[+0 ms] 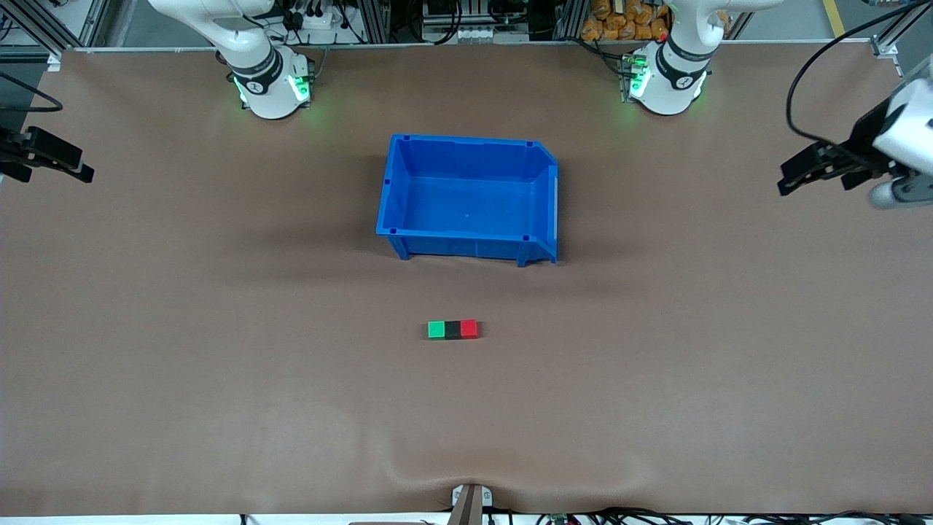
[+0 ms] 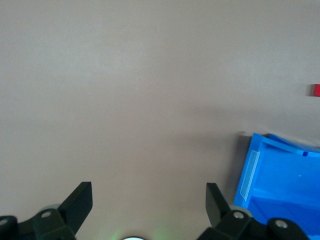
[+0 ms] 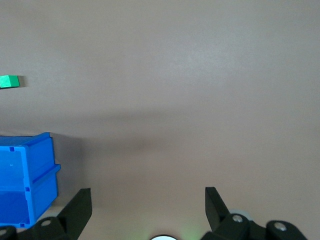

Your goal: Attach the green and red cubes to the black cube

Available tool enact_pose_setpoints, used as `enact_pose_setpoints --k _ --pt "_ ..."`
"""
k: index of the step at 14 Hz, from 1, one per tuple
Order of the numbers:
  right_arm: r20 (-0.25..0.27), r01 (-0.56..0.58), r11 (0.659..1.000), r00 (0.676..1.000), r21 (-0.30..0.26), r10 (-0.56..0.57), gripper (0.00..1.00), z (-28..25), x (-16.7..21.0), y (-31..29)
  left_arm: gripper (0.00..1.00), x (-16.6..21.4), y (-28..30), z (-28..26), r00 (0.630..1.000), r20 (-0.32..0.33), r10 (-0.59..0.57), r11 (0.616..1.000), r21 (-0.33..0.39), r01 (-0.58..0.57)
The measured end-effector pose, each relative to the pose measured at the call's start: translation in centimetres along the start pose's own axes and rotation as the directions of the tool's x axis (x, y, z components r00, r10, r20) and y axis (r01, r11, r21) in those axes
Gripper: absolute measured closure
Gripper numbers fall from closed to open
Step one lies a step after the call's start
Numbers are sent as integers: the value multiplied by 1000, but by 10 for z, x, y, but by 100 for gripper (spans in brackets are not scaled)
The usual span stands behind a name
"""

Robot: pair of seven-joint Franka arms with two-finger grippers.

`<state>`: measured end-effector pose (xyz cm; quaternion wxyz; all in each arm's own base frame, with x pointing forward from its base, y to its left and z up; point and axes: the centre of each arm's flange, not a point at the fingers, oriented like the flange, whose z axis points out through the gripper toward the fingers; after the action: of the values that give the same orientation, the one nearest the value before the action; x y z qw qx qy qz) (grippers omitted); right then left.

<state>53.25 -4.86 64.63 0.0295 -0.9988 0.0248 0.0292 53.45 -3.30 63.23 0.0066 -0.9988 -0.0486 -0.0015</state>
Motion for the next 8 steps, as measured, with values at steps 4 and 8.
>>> enact_pose_setpoints --k 4,8 --pt "-5 0 1000 1000 0 0 0 -2 0 0 0 -11 -12 -11 1000 27 -17 1000 6 17" --pt "-12 0 1000 1000 0 0 0 -5 0 0 0 -11 -22 -16 999 21 -34 999 25 33"
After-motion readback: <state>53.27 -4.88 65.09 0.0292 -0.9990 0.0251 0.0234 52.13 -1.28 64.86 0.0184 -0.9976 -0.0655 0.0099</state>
